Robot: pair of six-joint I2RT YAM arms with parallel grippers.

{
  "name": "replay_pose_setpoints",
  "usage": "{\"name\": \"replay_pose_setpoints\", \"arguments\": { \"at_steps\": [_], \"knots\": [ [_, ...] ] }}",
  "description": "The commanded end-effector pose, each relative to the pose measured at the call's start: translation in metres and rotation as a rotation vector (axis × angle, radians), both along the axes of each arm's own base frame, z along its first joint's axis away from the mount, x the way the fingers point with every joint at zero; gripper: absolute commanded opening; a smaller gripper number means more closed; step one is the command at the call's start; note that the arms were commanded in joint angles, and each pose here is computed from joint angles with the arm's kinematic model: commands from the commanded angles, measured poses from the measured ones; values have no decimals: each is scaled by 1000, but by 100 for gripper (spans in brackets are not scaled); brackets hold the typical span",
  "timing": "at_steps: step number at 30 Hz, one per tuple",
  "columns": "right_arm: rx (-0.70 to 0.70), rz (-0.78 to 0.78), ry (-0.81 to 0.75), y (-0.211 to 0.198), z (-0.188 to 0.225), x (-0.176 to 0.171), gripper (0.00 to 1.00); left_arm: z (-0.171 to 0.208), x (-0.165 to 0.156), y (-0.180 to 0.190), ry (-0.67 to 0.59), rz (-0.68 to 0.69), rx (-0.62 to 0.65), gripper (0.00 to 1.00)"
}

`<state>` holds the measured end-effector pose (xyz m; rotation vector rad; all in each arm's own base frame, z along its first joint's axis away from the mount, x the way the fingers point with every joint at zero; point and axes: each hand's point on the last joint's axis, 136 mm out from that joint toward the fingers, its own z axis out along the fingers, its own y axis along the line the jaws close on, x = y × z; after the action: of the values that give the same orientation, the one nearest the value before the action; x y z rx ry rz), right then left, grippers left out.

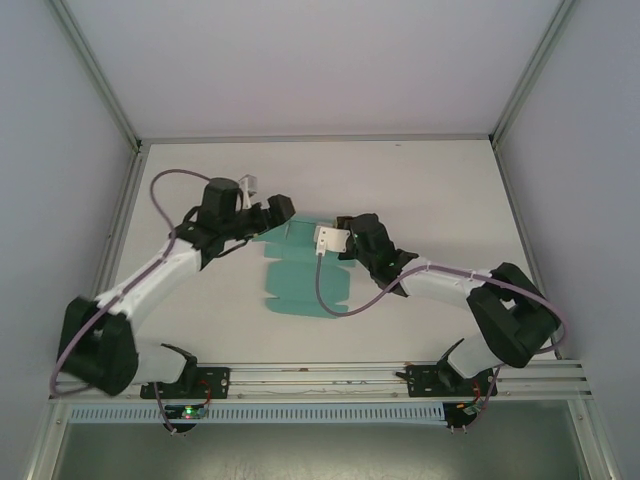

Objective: Assemble paper box

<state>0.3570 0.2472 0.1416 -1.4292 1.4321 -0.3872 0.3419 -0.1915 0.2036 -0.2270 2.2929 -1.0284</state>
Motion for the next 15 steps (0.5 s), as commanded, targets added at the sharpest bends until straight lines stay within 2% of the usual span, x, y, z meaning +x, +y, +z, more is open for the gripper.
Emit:
{"name": "replay_pose_setpoints", "arguments": {
  "at_steps": [1, 4, 7, 13, 15],
  "knots": [
    [86, -11, 44, -12, 5, -3, 0, -45, -26, 65, 61, 157, 279, 100],
    [164, 11, 103, -16, 8, -7, 0, -72, -39, 92, 96, 224, 337, 100],
    [221, 31, 156, -18, 10, -10, 0, -91, -42, 98, 98, 226, 346, 100],
    [246, 53, 209, -16, 7, -10, 0, -93, -24, 77, -62, 144, 266, 98],
    [260, 63, 217, -12, 7, -10, 0, -95, -16, 81, -98, 169, 283, 94]
  ]
}}
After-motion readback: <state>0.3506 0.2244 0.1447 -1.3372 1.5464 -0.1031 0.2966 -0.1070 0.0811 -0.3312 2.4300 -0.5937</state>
